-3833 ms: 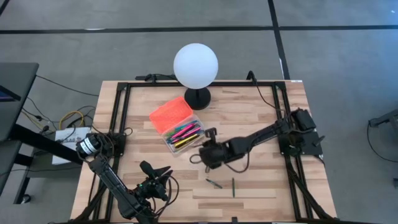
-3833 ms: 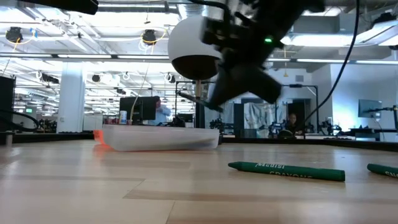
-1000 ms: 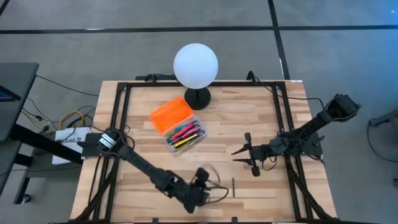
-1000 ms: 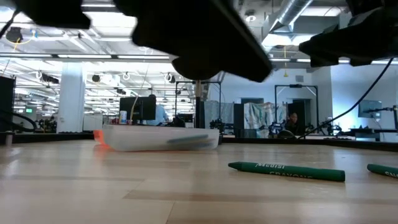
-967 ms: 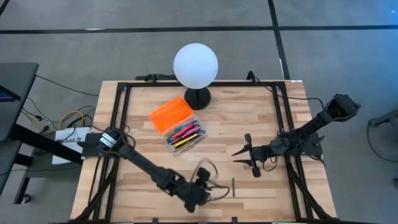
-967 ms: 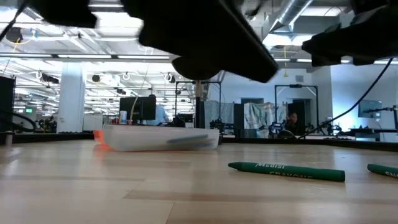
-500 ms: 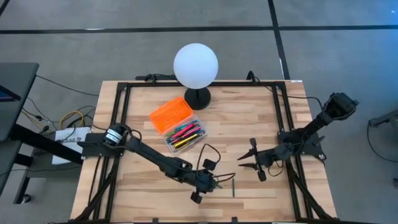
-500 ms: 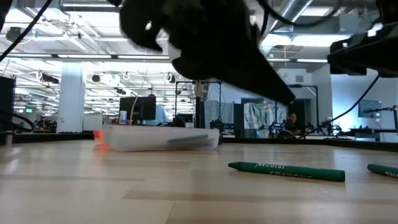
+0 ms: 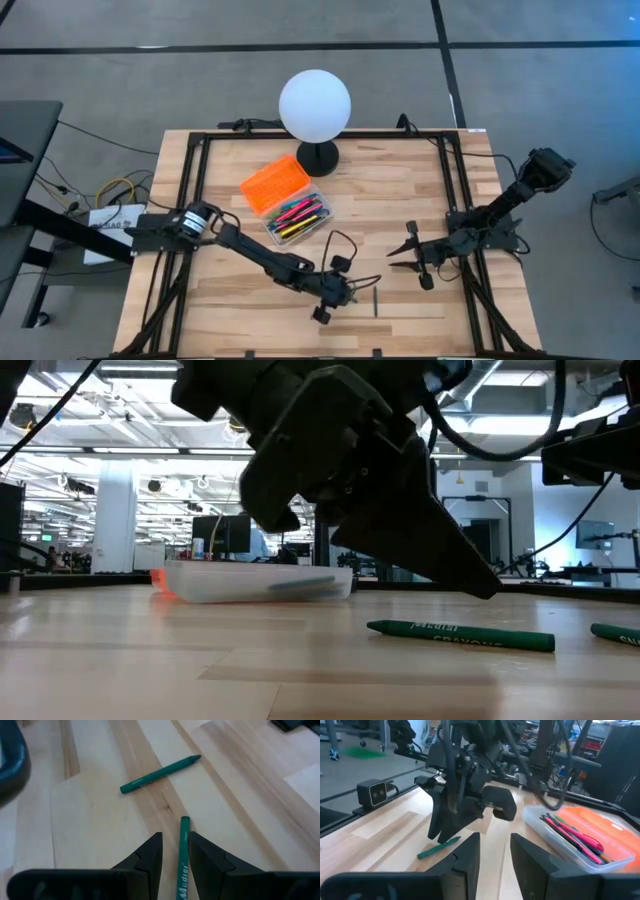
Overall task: Pick & place school supplies into a supply box
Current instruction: Put the left green crayon into the orange supply box
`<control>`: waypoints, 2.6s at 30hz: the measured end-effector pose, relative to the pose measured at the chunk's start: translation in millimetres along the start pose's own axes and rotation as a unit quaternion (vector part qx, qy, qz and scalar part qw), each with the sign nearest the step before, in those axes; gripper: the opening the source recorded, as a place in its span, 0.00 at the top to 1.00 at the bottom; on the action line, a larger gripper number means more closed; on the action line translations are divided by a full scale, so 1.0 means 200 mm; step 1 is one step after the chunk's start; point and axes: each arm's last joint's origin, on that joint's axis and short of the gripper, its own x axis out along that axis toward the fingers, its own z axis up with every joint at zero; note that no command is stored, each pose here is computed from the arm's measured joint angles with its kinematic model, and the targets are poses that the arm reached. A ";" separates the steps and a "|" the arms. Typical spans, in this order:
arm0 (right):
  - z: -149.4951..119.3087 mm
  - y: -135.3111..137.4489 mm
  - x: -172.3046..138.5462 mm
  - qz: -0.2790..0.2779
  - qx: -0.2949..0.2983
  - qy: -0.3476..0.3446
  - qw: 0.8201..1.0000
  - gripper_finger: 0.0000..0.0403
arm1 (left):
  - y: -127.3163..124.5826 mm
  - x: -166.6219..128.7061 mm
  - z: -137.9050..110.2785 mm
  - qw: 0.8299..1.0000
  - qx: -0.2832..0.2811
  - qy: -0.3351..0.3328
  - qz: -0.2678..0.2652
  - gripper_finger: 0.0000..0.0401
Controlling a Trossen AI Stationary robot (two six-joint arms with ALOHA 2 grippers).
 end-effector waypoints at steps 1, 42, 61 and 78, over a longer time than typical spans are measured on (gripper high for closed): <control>0.00 0.00 0.00 0.000 0.000 0.001 1.000 0.75 | 0.01 0.00 0.00 1.000 -0.004 -0.002 -0.007 0.78; -0.01 0.00 0.00 0.000 0.038 0.013 0.999 0.75 | 0.04 0.03 -0.14 0.987 -0.095 0.123 -0.044 0.95; -0.04 0.00 0.00 -0.003 0.061 0.035 0.997 0.75 | 0.07 -0.10 -0.13 0.917 -0.224 0.327 -0.034 0.94; -0.04 0.00 0.00 -0.004 0.069 0.037 0.997 0.75 | 0.07 -0.12 -0.13 0.907 -0.224 0.356 -0.031 0.93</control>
